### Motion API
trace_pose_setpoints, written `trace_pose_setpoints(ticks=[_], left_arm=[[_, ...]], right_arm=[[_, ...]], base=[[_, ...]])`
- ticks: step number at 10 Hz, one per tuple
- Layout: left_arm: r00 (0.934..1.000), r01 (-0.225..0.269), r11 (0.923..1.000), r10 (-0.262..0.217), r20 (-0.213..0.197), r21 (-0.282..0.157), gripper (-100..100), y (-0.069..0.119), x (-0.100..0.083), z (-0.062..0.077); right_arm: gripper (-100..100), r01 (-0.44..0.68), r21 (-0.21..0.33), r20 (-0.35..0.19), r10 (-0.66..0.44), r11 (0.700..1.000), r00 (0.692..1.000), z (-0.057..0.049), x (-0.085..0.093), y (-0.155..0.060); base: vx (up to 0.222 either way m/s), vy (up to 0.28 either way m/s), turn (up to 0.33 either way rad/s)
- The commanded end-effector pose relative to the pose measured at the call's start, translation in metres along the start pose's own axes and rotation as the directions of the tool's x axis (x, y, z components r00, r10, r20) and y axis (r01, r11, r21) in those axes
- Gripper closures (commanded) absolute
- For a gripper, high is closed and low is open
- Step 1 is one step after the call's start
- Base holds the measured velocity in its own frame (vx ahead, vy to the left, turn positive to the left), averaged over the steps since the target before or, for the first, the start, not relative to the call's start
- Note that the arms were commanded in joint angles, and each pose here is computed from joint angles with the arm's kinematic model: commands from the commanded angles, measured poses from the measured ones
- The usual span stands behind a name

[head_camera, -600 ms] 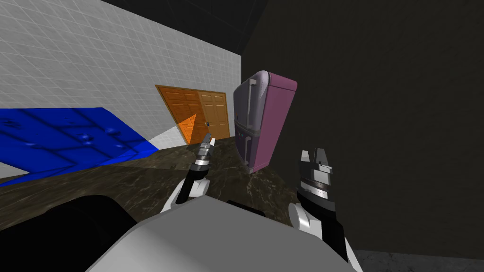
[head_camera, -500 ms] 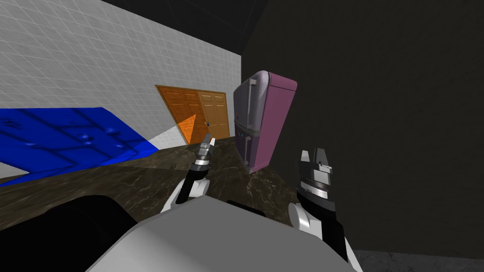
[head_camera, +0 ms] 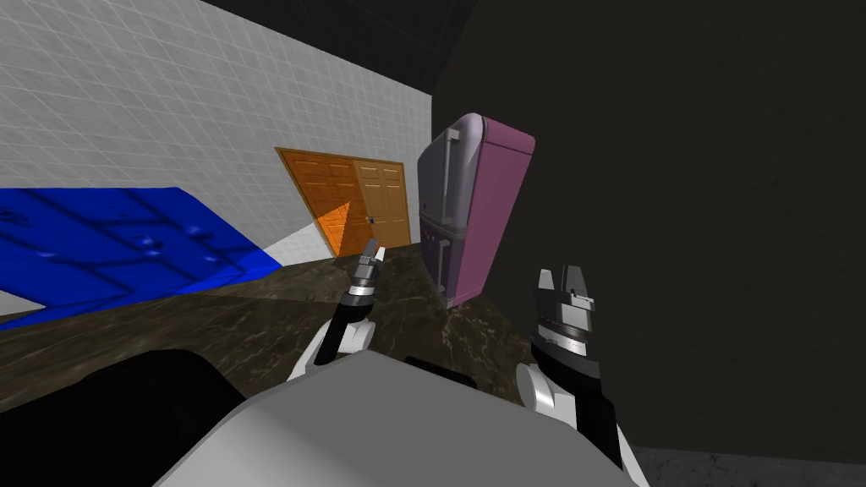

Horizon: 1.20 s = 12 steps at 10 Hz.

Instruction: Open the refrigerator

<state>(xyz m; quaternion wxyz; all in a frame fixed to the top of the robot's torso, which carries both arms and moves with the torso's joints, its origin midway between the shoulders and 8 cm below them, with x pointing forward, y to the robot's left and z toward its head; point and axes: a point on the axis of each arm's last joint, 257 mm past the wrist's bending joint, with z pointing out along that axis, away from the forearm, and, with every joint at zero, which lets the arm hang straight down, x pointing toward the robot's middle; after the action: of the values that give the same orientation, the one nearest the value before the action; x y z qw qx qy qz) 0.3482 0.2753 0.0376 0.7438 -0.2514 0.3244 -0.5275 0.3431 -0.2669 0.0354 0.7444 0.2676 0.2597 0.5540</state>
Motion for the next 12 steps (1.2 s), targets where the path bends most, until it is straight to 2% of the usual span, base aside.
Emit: trace_pose_setpoints(ticks=[1, 3, 4, 8, 12], left_arm=[[1.0000, 0.000, 1.0000, 0.000, 0.000, 0.000, 0, 0.000, 0.000, 0.000], [1.0000, 0.000, 1.0000, 0.000, 0.000, 0.000, 0, 0.000, 0.000, 0.000], [0.9994, -0.015, 0.9998, 0.014, -0.032, -0.012, -100, 0.004, 0.002, 0.001], [0.9980, -0.032, 0.9977, 0.029, -0.057, -0.059, -100, 0.019, -0.001, 0.003], [0.9979, -0.038, 0.9914, 0.032, -0.056, -0.125, -100, 0.038, -0.009, 0.004]], right_arm=[[0, 0.000, 0.000, 0.000, 0.000, 1.000, 1.000, 0.000, 0.000, 0.000], [0, 0.000, 0.000, 0.000, 0.000, 1.000, 1.000, 0.000, 0.000, 0.000], [0, 0.000, 0.000, 0.000, 0.000, 1.000, 1.000, 0.000, 0.000, 0.000], [0, 0.000, 0.001, 0.000, 0.000, 1.000, 1.000, 0.000, 0.000, 0.000], [0, 0.000, 0.001, 0.000, 0.000, 1.000, 1.000, 0.000, 0.000, 0.000]], base=[[0.000, 0.000, 0.000], [0.000, 0.000, 0.000], [0.066, -0.038, 0.051], [0.135, -0.111, 0.054], [0.162, -0.117, 0.063]])
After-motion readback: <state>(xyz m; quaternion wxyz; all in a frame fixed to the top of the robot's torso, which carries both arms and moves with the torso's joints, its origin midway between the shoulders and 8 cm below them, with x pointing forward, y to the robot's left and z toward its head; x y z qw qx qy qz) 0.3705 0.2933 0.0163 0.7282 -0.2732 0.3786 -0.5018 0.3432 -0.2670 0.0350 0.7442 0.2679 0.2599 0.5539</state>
